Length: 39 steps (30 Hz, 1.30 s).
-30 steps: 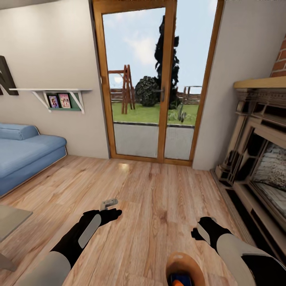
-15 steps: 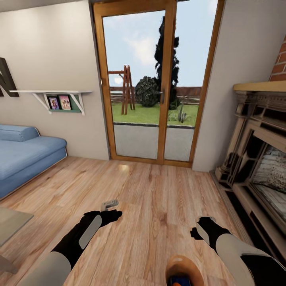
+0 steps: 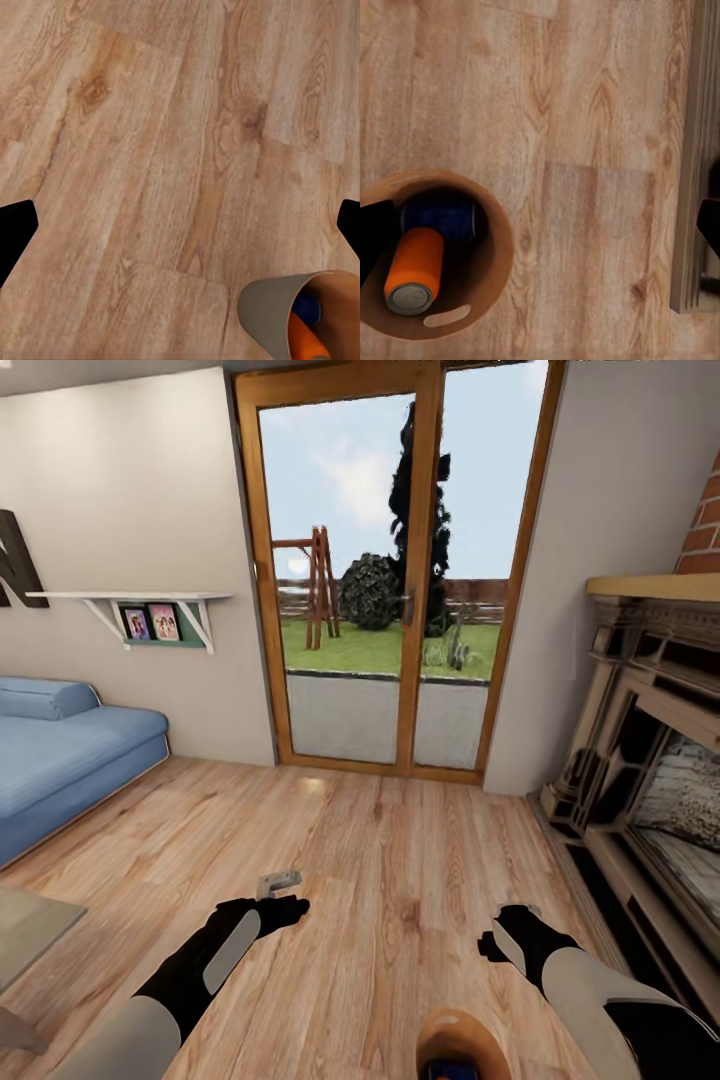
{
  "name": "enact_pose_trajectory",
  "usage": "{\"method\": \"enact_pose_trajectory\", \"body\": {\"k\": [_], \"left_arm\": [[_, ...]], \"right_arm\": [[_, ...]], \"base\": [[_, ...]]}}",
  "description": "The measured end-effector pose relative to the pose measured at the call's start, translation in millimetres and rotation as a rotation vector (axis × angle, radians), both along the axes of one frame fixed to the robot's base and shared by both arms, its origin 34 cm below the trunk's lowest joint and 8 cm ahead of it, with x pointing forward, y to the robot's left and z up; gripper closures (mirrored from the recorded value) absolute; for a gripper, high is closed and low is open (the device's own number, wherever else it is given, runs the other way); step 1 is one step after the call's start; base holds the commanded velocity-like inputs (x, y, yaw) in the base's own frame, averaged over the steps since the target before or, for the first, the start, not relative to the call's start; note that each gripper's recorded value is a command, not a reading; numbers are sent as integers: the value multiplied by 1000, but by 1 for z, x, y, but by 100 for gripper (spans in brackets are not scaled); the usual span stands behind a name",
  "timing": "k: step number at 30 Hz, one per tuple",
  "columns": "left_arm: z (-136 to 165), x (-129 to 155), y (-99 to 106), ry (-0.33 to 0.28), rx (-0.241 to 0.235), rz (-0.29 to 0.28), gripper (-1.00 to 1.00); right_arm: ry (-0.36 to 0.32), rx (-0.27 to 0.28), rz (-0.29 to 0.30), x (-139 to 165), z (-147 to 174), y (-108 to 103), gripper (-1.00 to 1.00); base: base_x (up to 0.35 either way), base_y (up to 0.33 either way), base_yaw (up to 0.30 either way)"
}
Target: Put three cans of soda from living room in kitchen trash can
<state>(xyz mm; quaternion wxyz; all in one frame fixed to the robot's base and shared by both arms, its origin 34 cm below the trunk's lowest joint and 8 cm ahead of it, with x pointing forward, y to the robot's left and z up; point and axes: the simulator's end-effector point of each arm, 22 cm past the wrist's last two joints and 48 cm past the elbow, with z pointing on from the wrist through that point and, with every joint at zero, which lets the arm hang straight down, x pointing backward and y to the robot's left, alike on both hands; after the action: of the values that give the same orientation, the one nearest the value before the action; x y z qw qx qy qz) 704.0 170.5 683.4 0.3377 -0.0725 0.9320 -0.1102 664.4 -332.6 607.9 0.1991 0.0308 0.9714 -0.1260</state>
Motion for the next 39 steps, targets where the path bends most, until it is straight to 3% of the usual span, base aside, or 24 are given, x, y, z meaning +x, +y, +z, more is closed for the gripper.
{"method": "enact_pose_trajectory", "body": {"k": [39], "left_arm": [[36, -13, 5, 49, 42, -4, -100]], "right_arm": [[10, 1, 1, -1, 62, 2, -100]], "base": [[0, 0, 0]]}}
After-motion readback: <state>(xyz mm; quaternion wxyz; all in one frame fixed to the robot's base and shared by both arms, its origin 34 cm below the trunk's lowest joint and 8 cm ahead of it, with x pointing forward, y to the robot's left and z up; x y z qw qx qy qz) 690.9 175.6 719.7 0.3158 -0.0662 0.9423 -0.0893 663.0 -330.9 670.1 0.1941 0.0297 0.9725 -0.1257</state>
